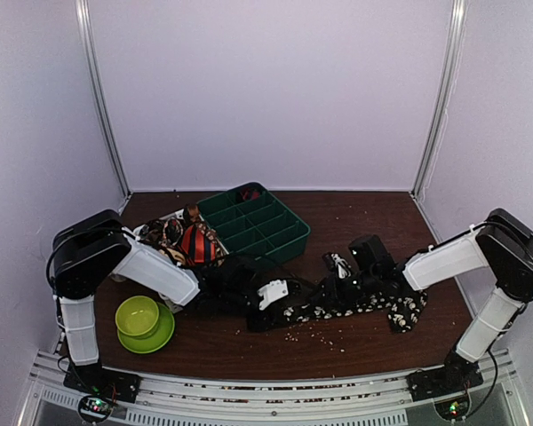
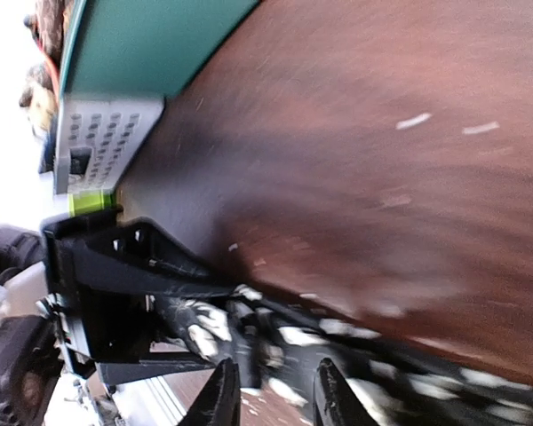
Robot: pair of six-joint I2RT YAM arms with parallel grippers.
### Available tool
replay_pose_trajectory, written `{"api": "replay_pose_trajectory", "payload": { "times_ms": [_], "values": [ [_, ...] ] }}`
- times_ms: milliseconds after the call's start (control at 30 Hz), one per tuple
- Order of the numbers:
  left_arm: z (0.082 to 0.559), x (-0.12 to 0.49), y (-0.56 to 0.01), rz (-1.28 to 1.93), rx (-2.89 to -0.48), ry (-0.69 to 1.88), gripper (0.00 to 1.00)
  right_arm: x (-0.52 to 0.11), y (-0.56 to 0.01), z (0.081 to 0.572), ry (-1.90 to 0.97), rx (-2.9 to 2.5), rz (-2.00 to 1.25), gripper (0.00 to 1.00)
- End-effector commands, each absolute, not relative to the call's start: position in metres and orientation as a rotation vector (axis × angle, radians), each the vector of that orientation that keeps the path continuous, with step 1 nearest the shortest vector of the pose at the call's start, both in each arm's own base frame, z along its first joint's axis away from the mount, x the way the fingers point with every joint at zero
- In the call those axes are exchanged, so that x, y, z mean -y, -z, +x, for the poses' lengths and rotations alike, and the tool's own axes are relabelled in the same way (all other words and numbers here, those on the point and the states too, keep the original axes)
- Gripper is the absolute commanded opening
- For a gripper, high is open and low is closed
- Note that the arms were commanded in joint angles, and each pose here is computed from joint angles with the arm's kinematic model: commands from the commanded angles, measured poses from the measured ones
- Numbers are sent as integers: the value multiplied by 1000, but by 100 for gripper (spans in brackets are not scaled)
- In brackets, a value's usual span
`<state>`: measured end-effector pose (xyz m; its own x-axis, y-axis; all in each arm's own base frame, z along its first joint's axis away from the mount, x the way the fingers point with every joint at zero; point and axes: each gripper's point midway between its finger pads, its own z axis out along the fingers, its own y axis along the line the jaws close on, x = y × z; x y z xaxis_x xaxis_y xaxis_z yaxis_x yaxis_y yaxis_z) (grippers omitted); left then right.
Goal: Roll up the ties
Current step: Roll the tie at the center of the board.
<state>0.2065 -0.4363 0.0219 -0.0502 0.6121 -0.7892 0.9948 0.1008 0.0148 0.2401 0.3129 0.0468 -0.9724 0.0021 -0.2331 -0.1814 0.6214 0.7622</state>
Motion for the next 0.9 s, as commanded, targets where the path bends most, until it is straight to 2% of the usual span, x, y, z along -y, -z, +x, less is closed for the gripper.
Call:
{"api": "replay_pose_trajectory", "payload": {
  "times_ms": [0, 300, 567, 667, 767, 867],
  "values": [
    [201, 441, -20, 1620, -1699, 788, 43, -284, -43, 246, -1203, -2636, -37, 31],
    [201, 450, -22, 1640, -1672, 810, 42, -229, 10, 229, -962, -2801, 221, 30],
    [192, 473, -27, 1661, -1619, 887, 42, -188, 16, 203, -864, -2780, 331, 30],
    [191, 478, -29, 1648, -1614, 911, 42, -190, 4, 216, -867, -2736, 286, 30],
    [190, 477, -26, 1651, -1621, 910, 42, -213, -24, 229, -994, -2657, 203, 33],
    [187, 471, -23, 1661, -1632, 901, 42, -238, -53, 233, -1072, -2597, 91, 39]
  ]
}}
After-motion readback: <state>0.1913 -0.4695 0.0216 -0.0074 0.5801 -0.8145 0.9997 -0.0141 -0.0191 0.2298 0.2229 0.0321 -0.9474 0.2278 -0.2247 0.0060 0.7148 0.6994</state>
